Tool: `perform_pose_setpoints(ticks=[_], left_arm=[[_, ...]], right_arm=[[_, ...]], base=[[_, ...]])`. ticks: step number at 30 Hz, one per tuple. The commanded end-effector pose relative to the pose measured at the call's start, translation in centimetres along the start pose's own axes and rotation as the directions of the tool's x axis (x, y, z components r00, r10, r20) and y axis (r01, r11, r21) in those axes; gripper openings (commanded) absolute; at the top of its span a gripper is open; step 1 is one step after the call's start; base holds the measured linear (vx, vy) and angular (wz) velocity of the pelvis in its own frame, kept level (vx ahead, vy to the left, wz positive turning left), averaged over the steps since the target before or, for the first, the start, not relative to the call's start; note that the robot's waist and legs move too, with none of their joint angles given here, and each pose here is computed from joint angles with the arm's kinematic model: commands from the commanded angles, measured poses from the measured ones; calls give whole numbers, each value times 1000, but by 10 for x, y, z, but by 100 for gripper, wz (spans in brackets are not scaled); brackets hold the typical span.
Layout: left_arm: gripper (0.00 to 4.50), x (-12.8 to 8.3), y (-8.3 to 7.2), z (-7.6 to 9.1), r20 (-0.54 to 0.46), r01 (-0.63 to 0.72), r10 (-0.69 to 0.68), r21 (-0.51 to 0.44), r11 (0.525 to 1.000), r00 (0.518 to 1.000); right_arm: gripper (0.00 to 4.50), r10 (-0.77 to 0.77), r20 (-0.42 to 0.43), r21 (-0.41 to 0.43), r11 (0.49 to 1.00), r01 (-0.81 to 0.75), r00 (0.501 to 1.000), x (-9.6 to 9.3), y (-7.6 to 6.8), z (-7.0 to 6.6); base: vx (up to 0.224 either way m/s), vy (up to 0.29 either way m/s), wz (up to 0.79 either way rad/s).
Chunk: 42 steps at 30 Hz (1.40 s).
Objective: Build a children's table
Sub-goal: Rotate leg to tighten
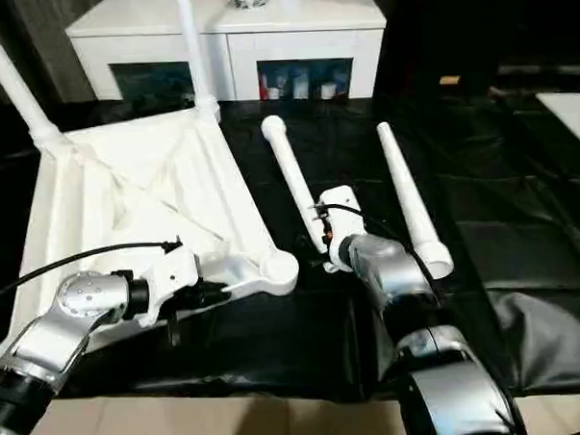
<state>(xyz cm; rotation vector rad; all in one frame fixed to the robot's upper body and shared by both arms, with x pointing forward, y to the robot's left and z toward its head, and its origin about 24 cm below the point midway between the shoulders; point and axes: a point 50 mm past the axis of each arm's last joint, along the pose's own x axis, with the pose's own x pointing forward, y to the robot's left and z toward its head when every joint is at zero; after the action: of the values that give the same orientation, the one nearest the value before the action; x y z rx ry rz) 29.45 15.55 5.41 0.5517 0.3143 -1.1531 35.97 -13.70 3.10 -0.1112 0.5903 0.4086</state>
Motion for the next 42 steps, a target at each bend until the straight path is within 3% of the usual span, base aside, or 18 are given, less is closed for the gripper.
perform_pose_setpoints(ticks=[1,2,16,23,26,27,30,33,34,36,38,40,42], left_arm=[[84,-8,12,12,30,-44,43,39,998,999],[89,-11,13,16,45,-52,51,42,998,998],[211,-14,23,37,116,-97,97,-1,995,988],[254,-13,32,44,145,-170,177,-62,984,973],[282,-12,41,48,159,-260,278,-123,958,947],[292,-13,50,50,159,-353,384,-190,916,910],[316,-15,61,53,152,-439,500,-310,843,853],[344,-8,67,59,138,-447,570,-484,752,810],[349,-7,67,59,139,-447,573,-490,748,807],[352,-2,68,65,154,-437,614,-571,694,774],[352,3,66,71,175,-422,619,-591,688,765],[352,6,64,73,187,-409,612,-593,694,768],[352,14,58,80,211,-369,581,-594,715,786]], right_arm=[[450,-16,-104,13,1000,17,994,2,-2,-25],[420,-8,-112,27,1000,11,994,2,-2,-27],[313,64,-133,208,977,-36,989,0,-5,-42],[272,83,-148,222,974,-48,986,-1,-6,-48],[246,81,-148,231,972,-45,986,-1,-8,-49],[238,78,-138,248,968,-42,987,-2,-9,-48],[209,74,-114,273,961,-41,991,-2,-10,-45],[184,88,-10,342,936,-79,996,-3,-11,-34],[175,88,-3,344,935,-82,996,-3,-11,-33],[165,93,90,376,919,-121,992,-4,-11,-22],[142,109,184,382,908,-173,977,-8,-12,-10],[135,119,224,379,904,-199,967,-10,-13,-5],[129,148,313,357,897,-261,938,-17,-13,5]], base=[[0,0,0],[0,0,0],[0,0,0],[0,0,0],[0,0,0],[0,0,0],[0,0,0],[0,0,0],[0,0,0],[0,0,0],[0,0,0],[0,0,0],[0,0,0]])
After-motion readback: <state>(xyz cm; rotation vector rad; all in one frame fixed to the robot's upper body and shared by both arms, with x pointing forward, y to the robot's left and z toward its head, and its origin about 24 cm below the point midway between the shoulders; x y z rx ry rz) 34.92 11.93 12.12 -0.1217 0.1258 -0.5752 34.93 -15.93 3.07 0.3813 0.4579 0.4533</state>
